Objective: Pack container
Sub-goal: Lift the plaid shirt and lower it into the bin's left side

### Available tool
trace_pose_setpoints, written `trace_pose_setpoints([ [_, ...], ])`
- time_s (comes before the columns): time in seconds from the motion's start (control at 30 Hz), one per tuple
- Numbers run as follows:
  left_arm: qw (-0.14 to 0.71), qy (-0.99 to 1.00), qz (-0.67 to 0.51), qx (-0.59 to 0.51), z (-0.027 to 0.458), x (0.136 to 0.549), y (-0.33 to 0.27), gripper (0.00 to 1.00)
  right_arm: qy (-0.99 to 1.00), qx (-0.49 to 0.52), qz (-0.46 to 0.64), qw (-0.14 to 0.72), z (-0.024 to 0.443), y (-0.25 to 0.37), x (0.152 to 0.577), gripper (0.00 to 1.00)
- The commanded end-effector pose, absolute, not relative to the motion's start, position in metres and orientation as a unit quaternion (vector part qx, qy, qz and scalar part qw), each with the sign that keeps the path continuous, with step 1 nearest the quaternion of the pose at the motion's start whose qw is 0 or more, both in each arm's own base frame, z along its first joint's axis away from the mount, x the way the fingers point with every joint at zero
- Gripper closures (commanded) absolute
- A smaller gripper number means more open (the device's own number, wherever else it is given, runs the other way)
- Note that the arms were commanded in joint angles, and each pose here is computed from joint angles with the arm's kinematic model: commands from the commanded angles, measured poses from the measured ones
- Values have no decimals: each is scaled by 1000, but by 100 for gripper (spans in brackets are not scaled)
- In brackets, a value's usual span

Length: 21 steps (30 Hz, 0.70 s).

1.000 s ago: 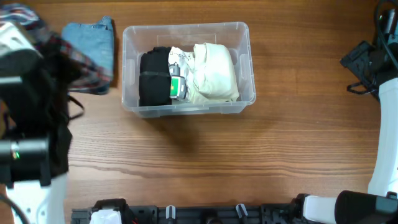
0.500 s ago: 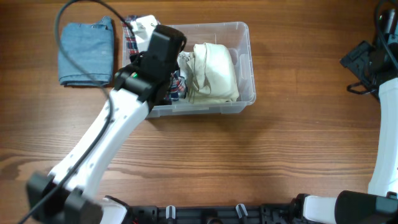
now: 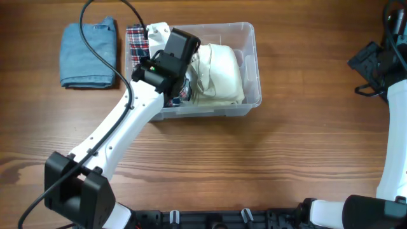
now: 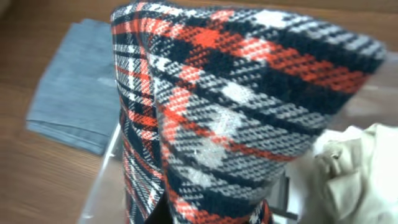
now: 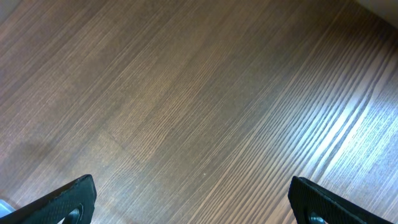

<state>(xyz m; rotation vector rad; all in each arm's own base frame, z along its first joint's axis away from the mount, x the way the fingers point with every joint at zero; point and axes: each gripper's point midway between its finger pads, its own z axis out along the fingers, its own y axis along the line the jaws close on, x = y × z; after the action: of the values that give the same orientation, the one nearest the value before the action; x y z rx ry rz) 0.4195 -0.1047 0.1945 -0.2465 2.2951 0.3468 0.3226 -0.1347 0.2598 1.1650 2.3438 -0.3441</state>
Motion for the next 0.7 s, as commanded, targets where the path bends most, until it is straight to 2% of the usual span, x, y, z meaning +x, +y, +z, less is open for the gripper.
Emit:
trace_pose_setpoints([
  [0.0,444,867,214,-78,244,416,-101,96,859,434,-124,244,256,-135,325,0],
  [0.1,465,859,206,-62,266,413,-117,96,858,434,-125,244,256,-135,325,0],
  [0.23,471,857,202,-55,270,411,-125,96,858,434,-124,244,256,-135,325,0],
  [0.6,417,891,172,-56,242,398,-126,96,858,434,-124,244,256,-135,325,0],
  [0.67,405,894,182,-52,232,401,-125,91,859,434,-124,244,256,-135,325,0],
])
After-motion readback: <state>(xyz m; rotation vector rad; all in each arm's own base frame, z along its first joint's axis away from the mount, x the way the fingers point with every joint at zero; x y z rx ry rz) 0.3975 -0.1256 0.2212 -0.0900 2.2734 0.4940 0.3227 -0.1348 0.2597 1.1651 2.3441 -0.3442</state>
